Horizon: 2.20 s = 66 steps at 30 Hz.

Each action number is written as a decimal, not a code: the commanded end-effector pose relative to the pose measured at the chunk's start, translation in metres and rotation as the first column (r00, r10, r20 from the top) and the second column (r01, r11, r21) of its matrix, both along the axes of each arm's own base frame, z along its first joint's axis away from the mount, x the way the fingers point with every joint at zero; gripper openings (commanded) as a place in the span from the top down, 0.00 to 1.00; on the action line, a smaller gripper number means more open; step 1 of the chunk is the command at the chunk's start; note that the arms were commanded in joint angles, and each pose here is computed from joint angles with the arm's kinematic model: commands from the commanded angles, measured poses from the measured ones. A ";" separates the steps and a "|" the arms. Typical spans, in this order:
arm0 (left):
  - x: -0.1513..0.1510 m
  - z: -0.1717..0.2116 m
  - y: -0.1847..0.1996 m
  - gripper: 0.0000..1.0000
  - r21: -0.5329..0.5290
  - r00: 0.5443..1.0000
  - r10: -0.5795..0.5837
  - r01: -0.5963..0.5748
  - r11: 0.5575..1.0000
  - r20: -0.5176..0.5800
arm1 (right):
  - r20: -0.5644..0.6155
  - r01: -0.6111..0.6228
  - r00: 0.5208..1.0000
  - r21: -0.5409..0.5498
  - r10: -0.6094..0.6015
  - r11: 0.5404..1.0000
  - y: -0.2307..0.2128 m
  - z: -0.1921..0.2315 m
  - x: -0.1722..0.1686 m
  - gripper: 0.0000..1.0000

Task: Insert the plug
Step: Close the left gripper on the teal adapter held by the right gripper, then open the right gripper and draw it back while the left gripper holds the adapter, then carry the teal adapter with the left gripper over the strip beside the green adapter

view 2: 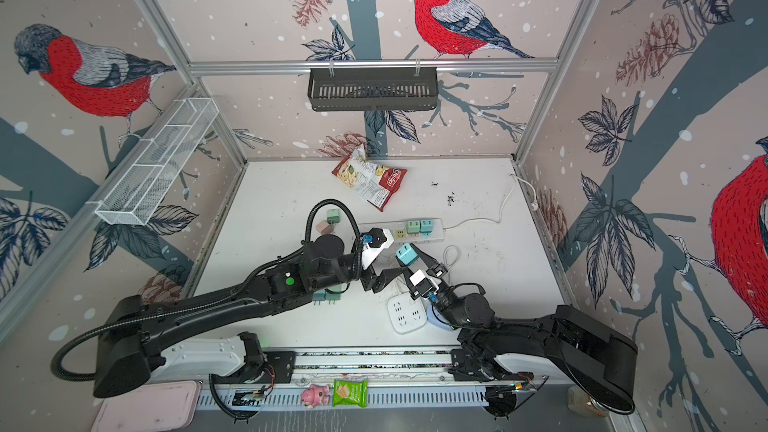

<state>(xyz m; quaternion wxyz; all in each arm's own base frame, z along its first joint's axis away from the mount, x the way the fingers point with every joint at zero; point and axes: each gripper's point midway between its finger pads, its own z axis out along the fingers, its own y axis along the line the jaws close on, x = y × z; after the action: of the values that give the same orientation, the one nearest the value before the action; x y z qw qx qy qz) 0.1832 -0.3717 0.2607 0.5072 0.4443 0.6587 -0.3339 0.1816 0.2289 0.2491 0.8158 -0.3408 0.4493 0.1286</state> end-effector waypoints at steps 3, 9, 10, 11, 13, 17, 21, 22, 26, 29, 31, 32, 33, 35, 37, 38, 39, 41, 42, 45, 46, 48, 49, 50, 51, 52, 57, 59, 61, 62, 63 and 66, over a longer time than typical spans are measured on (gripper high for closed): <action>0.006 -0.004 -0.003 0.25 0.014 0.998 0.033 -0.032 0.999 -0.050 | -0.047 -0.032 0.998 -0.078 0.029 0.996 -0.009 -0.039 -0.012 0.99; 0.003 -0.016 -0.016 0.30 0.061 0.994 -0.004 0.011 0.998 -0.107 | -0.048 -0.016 0.999 -0.087 0.012 0.996 -0.010 -0.041 -0.009 0.99; 0.002 -0.018 -0.019 0.31 0.069 0.993 -0.015 0.023 0.997 -0.117 | -0.048 -0.015 0.999 -0.089 0.011 0.996 -0.010 -0.041 -0.009 0.99; 0.002 -0.020 -0.022 0.33 0.075 0.992 -0.023 0.032 0.997 -0.127 | -0.047 -0.015 0.999 -0.091 0.011 0.996 -0.009 -0.041 -0.009 0.99; 0.001 -0.024 -0.026 0.35 0.091 0.989 -0.033 0.046 0.995 -0.144 | -0.045 -0.014 0.999 -0.093 0.010 0.996 -0.010 -0.041 -0.010 0.99; 0.001 -0.028 -0.031 0.44 0.128 0.984 -0.041 0.064 0.990 -0.176 | -0.041 0.000 0.999 -0.091 -0.004 0.996 -0.013 -0.041 -0.009 0.99; -0.006 -0.034 -0.037 0.52 0.155 0.977 -0.097 0.127 0.980 -0.191 | -0.043 0.007 0.999 -0.092 -0.011 0.996 -0.014 -0.042 -0.008 0.99; -0.007 -0.036 -0.038 0.56 0.161 0.976 -0.103 0.135 0.978 -0.191 | -0.043 0.009 0.999 -0.090 -0.013 0.996 -0.014 -0.041 -0.008 0.99; -0.006 -0.043 -0.042 0.71 0.184 0.973 -0.109 0.148 0.972 -0.204 | -0.043 0.025 0.999 -0.089 -0.029 0.996 -0.017 -0.041 -0.006 0.99; -0.010 -0.046 -0.044 0.79 0.190 0.968 -0.133 0.174 0.966 -0.212 | -0.045 0.031 0.998 -0.087 -0.035 0.996 -0.019 -0.042 -0.005 0.98; -0.011 -0.047 -0.044 0.87 0.192 0.967 -0.139 0.181 0.964 -0.213 | -0.048 0.034 0.998 -0.079 -0.038 0.996 -0.020 -0.040 -0.005 0.94; -0.011 -0.047 -0.044 0.91 0.195 0.967 -0.143 0.185 0.963 -0.212 | -0.050 0.036 0.998 -0.075 -0.040 0.997 -0.021 -0.040 -0.004 0.90; -0.012 -0.048 -0.044 0.95 0.196 0.967 -0.147 0.189 0.962 -0.209 | -0.057 0.038 0.998 -0.072 -0.042 0.997 -0.021 -0.040 -0.004 0.86; -0.015 -0.049 -0.044 1.00 0.198 0.965 -0.168 0.208 0.958 -0.202 | -0.067 0.053 0.996 -0.059 -0.057 0.997 -0.025 -0.039 -0.001 0.74; -0.018 -0.049 -0.044 1.00 0.194 0.964 -0.190 0.226 0.955 -0.187 | -0.068 0.058 0.996 -0.055 -0.062 0.997 -0.027 -0.038 -0.001 0.66; -0.018 -0.048 -0.043 1.00 0.191 0.966 -0.192 0.224 0.956 -0.172 | -0.069 0.053 0.996 -0.054 -0.057 0.997 -0.027 -0.038 -0.002 0.58; -0.017 -0.048 -0.041 1.00 0.192 0.970 -0.188 0.217 0.957 -0.155 | -0.068 0.045 0.996 -0.055 -0.049 0.997 -0.027 -0.038 -0.003 0.52; -0.011 -0.047 -0.035 1.00 0.201 0.982 -0.160 0.179 0.963 -0.103 | -0.060 0.020 0.998 -0.053 -0.023 0.998 -0.027 -0.037 -0.008 0.26; -0.006 -0.042 -0.032 1.00 0.200 0.988 -0.135 0.147 0.969 -0.073 | -0.053 0.007 0.999 -0.055 -0.010 0.998 -0.026 -0.037 -0.010 0.00; 0.019 -0.043 -0.010 1.00 0.199 0.999 0.039 -0.043 0.979 0.022 | -0.039 -0.037 0.999 -0.063 0.035 0.997 -0.026 -0.038 -0.018 0.00; 0.029 -0.040 -0.001 1.00 0.185 0.993 0.103 -0.114 0.976 0.064 | -0.031 -0.053 0.998 -0.059 0.051 0.997 -0.027 -0.038 -0.021 0.00; 0.040 -0.040 0.017 1.00 0.170 0.975 0.181 -0.202 0.965 0.129 | -0.017 -0.077 0.997 -0.045 0.077 0.996 -0.030 -0.037 -0.026 0.00; 0.047 -0.038 0.026 1.00 0.159 0.966 0.214 -0.237 0.958 0.147 | -0.010 -0.082 0.997 -0.035 0.082 0.996 -0.032 -0.036 -0.028 0.00; 0.053 -0.038 0.034 1.00 0.149 0.961 0.234 -0.256 0.955 0.148 | -0.005 -0.083 0.997 -0.023 0.083 0.996 -0.035 -0.035 -0.029 0.00; 0.059 -0.038 0.041 1.00 0.136 0.958 0.252 -0.270 0.953 0.138 | -0.004 -0.083 0.997 -0.010 0.083 0.996 -0.037 -0.034 -0.030 0.00; 0.066 -0.038 0.049 1.00 0.122 0.955 0.271 -0.285 0.951 0.120 | -0.002 -0.081 0.997 0.003 0.081 0.997 -0.040 -0.033 -0.030 0.00; 0.079 -0.038 0.069 1.00 0.090 0.932 0.338 -0.351 0.932 0.130 | -0.005 -0.072 0.997 0.079 0.072 0.994 -0.051 -0.027 -0.029 0.00; 0.069 -0.039 0.066 1.00 0.080 0.949 0.278 -0.292 0.953 0.150 | -0.027 -0.056 0.998 0.114 0.059 0.992 -0.057 -0.025 -0.024 0.00; 0.058 -0.043 0.060 1.00 0.087 0.966 0.192 -0.210 0.974 0.173 | -0.052 -0.036 0.998 0.138 0.044 0.990 -0.061 -0.025 -0.019 0.00; 0.056 -0.044 0.059 1.00 0.092 0.967 0.179 -0.198 0.976 0.180 | -0.064 -0.022 0.997 0.151 0.032 0.988 -0.065 -0.025 -0.016 0.00; 0.057 -0.046 0.060 1.00 0.099 0.966 0.182 -0.203 0.974 0.184 | -0.074 -0.006 0.997 0.163 0.018 0.987 -0.068 -0.025 -0.013 0.00; 0.061 -0.055 0.059 1.00 0.155 0.964 0.178 -0.210 0.965 0.196 | -0.116 0.052 0.993 0.210 -0.028 0.976 -0.080 -0.023 -0.001 0.00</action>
<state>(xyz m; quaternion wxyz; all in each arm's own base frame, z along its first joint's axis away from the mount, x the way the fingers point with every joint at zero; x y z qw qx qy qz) 0.2417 -0.3053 0.1935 0.5340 0.4300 0.7036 -0.1866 0.1623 0.1488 0.3265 0.8787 -0.2231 0.3834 0.1764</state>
